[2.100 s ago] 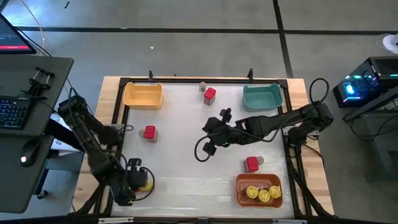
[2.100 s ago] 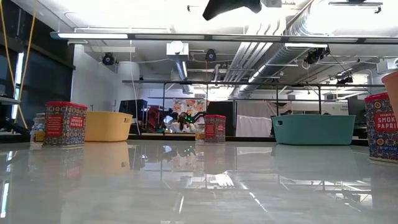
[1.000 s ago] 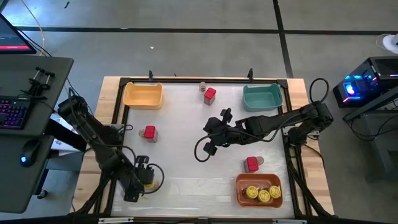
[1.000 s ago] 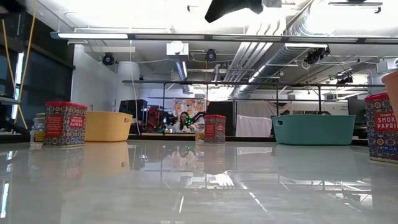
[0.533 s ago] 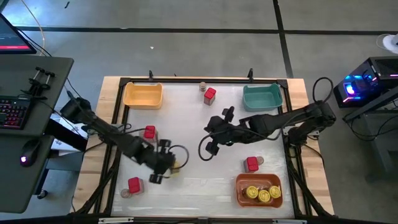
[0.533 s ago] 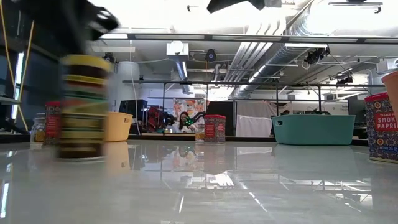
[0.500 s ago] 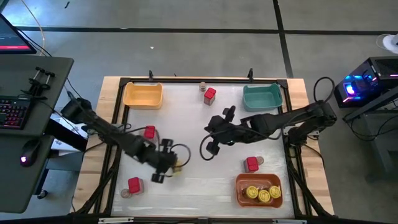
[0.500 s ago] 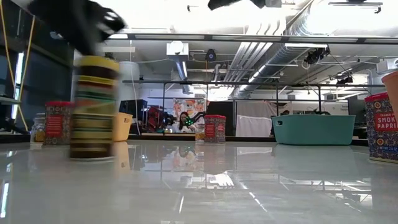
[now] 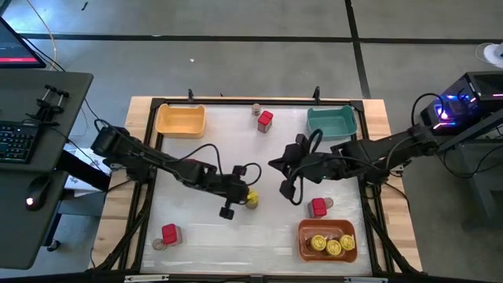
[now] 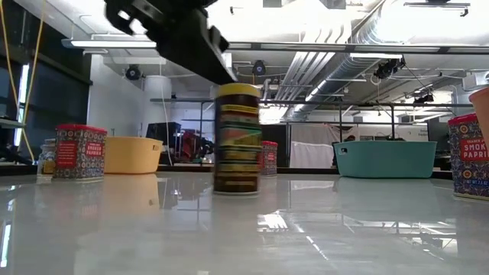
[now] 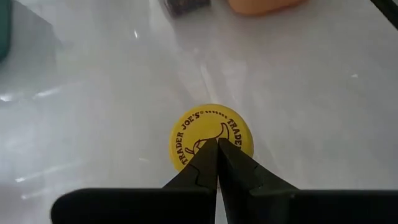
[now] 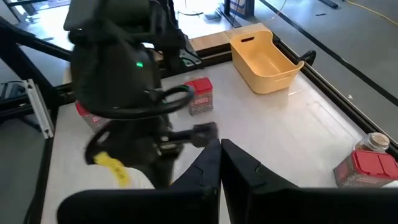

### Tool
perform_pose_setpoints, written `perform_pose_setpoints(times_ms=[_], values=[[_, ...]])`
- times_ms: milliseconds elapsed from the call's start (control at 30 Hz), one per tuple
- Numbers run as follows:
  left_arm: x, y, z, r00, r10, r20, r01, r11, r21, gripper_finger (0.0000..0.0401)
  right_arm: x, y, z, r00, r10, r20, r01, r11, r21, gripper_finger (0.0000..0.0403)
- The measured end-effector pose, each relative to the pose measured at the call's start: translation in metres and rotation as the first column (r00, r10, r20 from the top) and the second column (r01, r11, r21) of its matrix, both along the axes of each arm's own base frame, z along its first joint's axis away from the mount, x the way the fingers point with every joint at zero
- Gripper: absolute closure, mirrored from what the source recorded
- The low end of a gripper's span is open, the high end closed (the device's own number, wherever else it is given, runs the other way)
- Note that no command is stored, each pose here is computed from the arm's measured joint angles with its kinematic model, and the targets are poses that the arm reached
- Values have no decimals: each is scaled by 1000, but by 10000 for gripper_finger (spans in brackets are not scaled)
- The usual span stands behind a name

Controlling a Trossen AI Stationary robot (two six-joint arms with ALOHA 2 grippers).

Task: Sort spices by type
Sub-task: Put the yellow seasoning bottle into the orange bin

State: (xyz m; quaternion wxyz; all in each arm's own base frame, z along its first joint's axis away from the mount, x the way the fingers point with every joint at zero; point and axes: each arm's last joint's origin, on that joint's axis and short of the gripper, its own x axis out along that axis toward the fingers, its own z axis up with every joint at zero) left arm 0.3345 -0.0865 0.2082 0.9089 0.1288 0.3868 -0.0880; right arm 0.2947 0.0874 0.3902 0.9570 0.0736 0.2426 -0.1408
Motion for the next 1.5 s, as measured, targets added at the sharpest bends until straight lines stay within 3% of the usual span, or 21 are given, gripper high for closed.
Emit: perform_pose_setpoints(times_ms=[167,333,467,567,667,800,900,1067,1167,1367,1500], values=[[7,9,15,1000,25,-12,-24,997,74,401,-2,2,1,1000,13,2,-13,1000,4,402],[-9,16,64,993,114,-43,-107,985,138,401,-1,0,1,999,48,-9,-48,999,2,402],[-39,23,83,966,239,-101,-232,970,77,401,3,-9,3,999,51,1,-51,997,-54,402],[-71,25,98,932,356,-69,-357,934,-3,401,8,-22,5,999,3,33,-3,1000,9,392],[-103,20,101,880,474,-18,-474,876,-88,401,19,-37,-2,999,50,10,-51,993,104,348],[-139,13,104,793,607,47,-579,776,-251,401,46,-44,-20,986,168,-6,-165,970,181,248],[-154,5,99,754,654,67,-603,728,-327,401,68,-40,-35,966,259,10,-258,955,149,161],[-162,-5,98,749,658,73,-592,715,-371,401,90,-36,-67,942,319,-106,-321,947,1,59],[-161,-9,96,749,660,64,-592,709,-382,401,93,-36,-81,914,353,-203,-369,928,-48,35],[-155,-15,90,752,656,55,-598,716,-361,401,96,-34,-110,819,480,-315,-471,875,109,29],[-151,-18,85,756,653,43,-604,721,-339,401,102,-32,-126,780,511,-361,-513,853,98,29]])
